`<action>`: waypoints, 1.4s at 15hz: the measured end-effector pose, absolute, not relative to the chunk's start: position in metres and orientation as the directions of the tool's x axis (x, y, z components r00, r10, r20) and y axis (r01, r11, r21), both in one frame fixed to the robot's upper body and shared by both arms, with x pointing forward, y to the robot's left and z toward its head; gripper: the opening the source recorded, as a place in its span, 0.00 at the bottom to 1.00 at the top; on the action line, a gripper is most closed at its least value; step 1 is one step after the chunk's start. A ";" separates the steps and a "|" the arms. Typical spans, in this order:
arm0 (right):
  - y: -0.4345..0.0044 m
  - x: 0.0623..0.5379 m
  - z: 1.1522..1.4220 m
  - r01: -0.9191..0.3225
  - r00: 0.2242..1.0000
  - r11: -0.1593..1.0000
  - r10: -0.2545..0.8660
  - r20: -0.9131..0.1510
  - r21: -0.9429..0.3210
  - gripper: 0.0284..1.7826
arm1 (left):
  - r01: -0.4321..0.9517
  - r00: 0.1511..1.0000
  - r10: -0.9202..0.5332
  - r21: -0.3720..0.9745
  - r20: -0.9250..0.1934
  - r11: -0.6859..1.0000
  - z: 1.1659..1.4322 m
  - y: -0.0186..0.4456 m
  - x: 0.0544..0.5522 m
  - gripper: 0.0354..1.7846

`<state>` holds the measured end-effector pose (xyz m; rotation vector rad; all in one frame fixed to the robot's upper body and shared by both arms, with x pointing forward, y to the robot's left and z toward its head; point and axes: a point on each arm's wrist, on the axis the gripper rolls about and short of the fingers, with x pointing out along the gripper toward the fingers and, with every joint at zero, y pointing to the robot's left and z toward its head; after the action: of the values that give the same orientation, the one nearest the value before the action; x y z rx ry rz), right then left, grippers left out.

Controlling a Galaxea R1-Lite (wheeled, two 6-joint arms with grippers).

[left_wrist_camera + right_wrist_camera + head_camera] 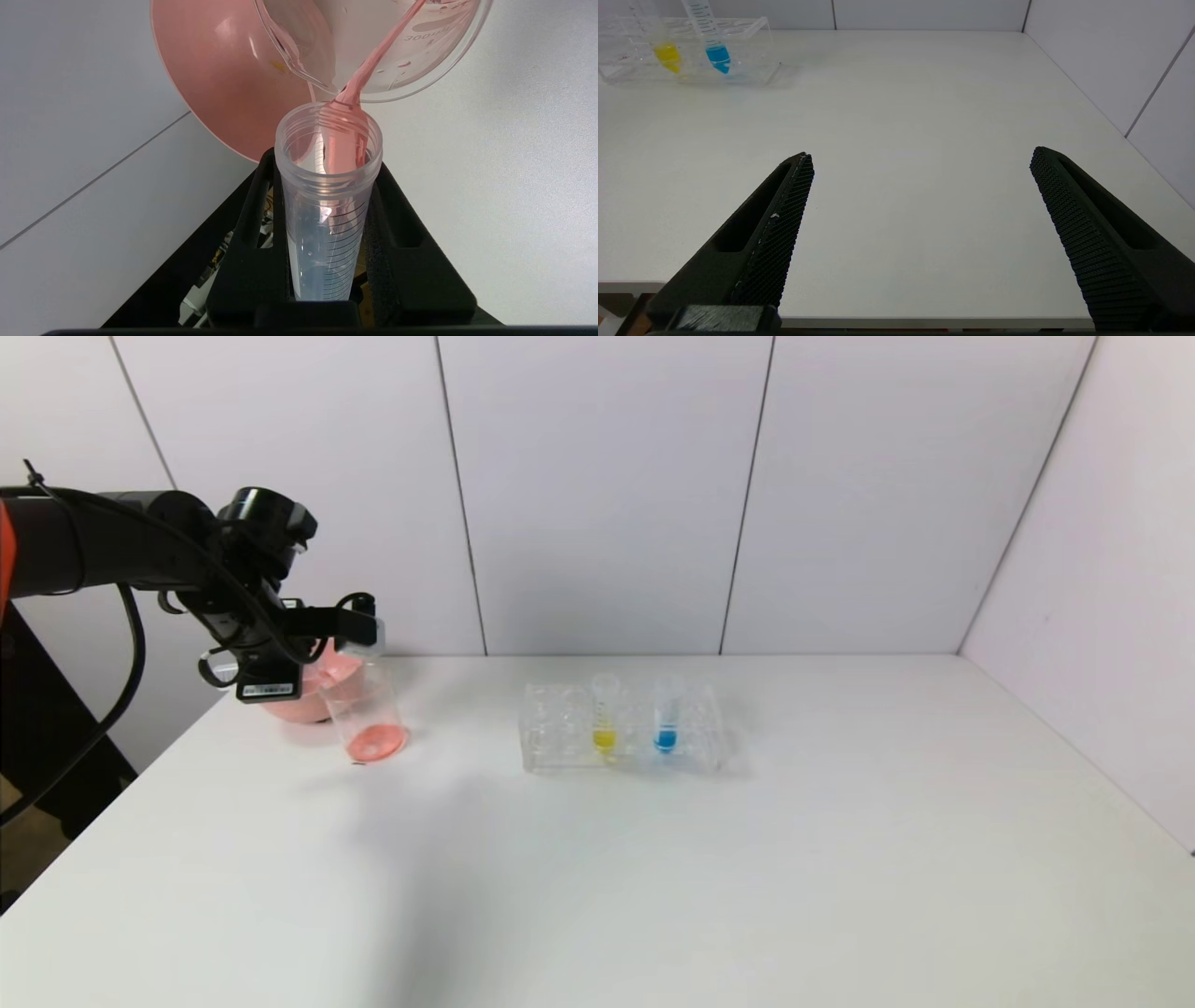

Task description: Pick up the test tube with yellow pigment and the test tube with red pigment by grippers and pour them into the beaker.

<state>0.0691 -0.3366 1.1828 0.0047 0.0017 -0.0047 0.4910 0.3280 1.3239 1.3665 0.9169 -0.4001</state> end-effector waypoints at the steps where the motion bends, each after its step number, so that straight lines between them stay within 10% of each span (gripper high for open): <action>1: -0.337 0.069 1.183 0.005 1.000 1.000 -0.005 -0.002 0.005 0.95 | 0.726 0.608 0.255 0.656 -0.752 0.206 1.323 0.328 0.491 0.25; 21: -0.337 0.069 1.183 0.004 1.000 1.000 -0.004 -0.002 0.005 0.95 | 0.725 0.600 0.338 0.672 -0.725 0.154 1.321 0.316 0.495 0.25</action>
<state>0.0692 -0.3366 1.1827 0.0047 0.0021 -0.0043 0.4945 0.3161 1.3211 1.4461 0.9619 -0.3492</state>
